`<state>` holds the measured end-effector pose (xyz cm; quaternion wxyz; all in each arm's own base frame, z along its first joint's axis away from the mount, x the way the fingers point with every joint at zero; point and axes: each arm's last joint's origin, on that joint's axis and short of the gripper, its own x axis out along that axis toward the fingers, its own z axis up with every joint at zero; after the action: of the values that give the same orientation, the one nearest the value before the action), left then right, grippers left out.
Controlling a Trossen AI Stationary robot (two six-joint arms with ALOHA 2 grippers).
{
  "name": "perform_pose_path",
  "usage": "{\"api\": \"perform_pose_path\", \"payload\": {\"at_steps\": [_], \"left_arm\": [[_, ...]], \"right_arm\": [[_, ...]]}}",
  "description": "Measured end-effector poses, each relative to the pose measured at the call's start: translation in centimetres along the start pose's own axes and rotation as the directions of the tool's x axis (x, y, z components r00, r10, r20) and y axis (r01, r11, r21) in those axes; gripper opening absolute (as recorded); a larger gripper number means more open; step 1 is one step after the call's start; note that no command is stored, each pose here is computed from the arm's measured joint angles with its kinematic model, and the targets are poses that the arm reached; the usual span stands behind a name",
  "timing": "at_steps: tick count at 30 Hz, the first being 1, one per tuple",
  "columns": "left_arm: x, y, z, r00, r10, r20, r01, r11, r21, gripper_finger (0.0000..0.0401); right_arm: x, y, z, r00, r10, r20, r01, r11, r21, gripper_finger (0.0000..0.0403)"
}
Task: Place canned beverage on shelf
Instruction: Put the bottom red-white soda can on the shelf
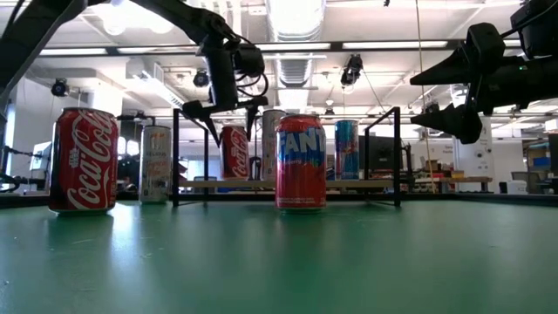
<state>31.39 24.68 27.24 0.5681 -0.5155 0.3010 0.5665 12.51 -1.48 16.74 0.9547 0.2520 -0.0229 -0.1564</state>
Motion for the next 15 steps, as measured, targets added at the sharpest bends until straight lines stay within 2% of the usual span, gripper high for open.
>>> {"api": "perform_pose_path", "payload": {"at_steps": [9,15], "left_arm": [[0.12,0.03,0.00,1.000,0.003,-0.009,-0.003,1.000,-0.002,0.0307],[0.15,0.12,-0.07,1.000,0.007,-0.021,-0.007,1.000,-0.001,0.0338]], "right_arm": [[0.00,0.00,0.00,1.000,0.000,0.000,0.000,1.000,0.000,0.0400],[0.00,0.00,0.00,1.000,0.000,0.000,0.000,1.000,0.000,0.0400]]}}
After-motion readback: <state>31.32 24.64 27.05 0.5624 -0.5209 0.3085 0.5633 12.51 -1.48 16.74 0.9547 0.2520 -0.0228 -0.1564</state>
